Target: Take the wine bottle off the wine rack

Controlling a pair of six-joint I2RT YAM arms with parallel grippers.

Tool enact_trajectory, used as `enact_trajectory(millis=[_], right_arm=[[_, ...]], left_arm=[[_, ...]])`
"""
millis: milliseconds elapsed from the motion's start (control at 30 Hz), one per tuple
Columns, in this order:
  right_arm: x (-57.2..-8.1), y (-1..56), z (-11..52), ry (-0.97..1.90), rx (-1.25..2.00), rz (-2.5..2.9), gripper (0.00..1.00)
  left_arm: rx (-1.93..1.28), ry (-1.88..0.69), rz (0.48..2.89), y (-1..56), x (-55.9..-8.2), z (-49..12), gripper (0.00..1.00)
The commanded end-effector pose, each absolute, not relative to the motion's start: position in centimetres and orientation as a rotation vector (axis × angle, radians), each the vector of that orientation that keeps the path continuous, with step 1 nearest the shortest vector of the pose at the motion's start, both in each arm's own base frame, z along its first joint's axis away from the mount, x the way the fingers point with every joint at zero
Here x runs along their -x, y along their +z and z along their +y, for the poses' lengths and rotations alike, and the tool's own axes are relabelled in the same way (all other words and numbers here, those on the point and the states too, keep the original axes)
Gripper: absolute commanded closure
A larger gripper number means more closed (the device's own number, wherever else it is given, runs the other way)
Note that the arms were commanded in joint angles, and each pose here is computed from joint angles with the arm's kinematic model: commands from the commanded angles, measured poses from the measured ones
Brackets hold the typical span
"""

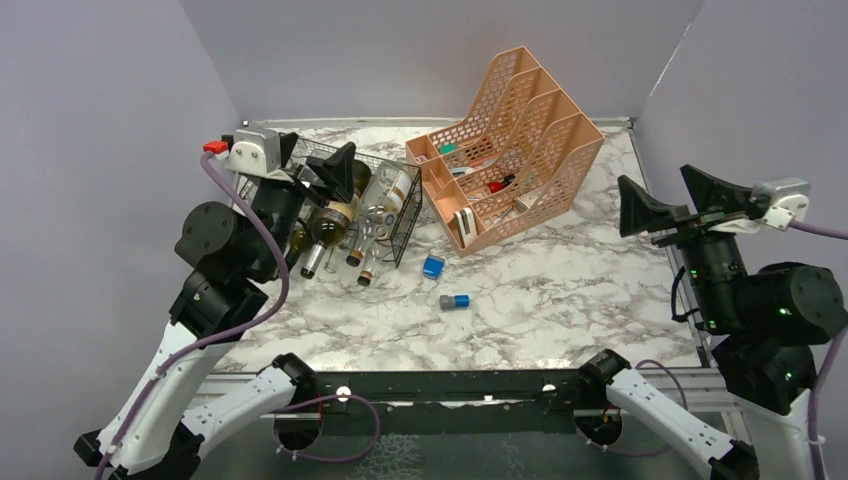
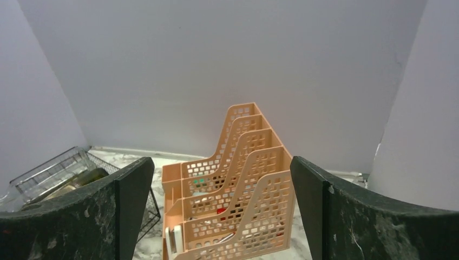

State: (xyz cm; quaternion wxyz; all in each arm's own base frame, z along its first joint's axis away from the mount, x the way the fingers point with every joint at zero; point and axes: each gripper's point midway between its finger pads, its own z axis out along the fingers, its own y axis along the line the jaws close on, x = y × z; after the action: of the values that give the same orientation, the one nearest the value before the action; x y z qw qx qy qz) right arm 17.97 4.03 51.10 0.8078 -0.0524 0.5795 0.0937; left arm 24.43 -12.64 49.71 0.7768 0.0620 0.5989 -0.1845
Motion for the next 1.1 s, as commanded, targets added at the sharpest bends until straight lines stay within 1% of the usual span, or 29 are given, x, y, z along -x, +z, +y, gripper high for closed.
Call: enact_trajectory(millis=[0,200,300,500,800,933,1067], right_arm=[[-20.2,49.6,6.7,0.262,0.151,1.253,0.01],[-23.3,45.6,10.1,0.325,0.209,1.317,0.01],[-25.1,43.0,11.3,0.357,0.187,1.383,0.01],[-28.1,37.9,13.1,0.406,0.132,1.542,0.00],[-28.9,33.2,17.8,0.597,0.239,1.713,0.00],[-28.3,31.6,18.5,0.618,0.315,1.778,0.00],[-27.8,30.6,18.1,0.616,0.286,1.830,0.00]], left_arm=[[-0.089,-0.379,1.323,48.9,-25.6,-11.5,0.01],[-0.013,-0.301,1.367,47.5,-27.6,-8.6,0.01],[0.010,-0.273,1.400,46.4,-28.5,-7.5,0.01],[0.038,-0.263,1.516,42.4,-30.2,-6.3,0.01],[0.041,-0.276,1.775,34.1,-31.7,-5.9,0.01],[0.056,-0.273,1.874,31.3,-32.0,-5.8,0.01],[0.067,-0.270,1.960,29.7,-32.7,-5.9,0.01]])
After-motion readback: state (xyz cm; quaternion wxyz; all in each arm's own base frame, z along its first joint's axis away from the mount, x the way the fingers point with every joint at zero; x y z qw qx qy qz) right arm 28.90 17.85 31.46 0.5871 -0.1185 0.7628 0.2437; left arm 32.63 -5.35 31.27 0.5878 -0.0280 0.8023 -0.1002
